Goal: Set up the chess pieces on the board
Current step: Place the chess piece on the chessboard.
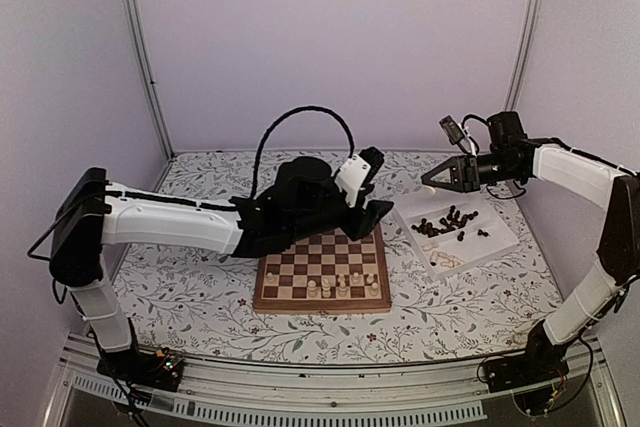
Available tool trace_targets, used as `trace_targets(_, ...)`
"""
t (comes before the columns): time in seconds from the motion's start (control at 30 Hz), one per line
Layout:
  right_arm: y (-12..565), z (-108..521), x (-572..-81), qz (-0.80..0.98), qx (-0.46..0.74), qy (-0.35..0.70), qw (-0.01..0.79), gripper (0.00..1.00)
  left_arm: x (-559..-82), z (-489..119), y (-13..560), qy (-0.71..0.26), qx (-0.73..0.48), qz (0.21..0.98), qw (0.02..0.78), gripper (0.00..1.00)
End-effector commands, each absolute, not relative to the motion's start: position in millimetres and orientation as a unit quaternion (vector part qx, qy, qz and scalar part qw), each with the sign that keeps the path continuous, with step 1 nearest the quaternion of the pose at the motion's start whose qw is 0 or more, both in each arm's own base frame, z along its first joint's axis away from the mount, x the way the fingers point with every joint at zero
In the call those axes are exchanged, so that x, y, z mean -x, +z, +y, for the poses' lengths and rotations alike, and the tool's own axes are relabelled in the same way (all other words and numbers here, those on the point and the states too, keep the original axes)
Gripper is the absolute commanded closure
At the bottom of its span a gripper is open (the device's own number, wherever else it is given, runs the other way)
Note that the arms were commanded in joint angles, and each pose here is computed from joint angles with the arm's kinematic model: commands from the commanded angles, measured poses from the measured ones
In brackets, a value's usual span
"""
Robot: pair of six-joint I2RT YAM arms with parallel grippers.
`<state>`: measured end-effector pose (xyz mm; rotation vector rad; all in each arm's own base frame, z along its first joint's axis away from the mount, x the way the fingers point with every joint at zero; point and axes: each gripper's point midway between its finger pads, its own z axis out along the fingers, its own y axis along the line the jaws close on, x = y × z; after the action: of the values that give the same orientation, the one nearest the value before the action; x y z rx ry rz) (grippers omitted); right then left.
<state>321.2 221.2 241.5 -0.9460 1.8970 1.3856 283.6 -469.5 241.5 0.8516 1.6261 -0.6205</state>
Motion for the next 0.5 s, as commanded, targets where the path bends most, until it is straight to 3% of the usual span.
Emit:
trace_targets(0.0, 262.1, 240.3, -309.2, 0.684, 0.343, 0.588, 0.261, 0.84, -278.4, -511.8, 257.6, -0.272, -0.359, 0.667, 0.594, 0.43)
trace_targets(0.47, 259.6, 263.7, -293.9, 0.679, 0.341, 0.609, 0.228, 0.84, -295.0, -551.7, 235.8, -0.246, -0.323, 0.706, 0.581, 0.36)
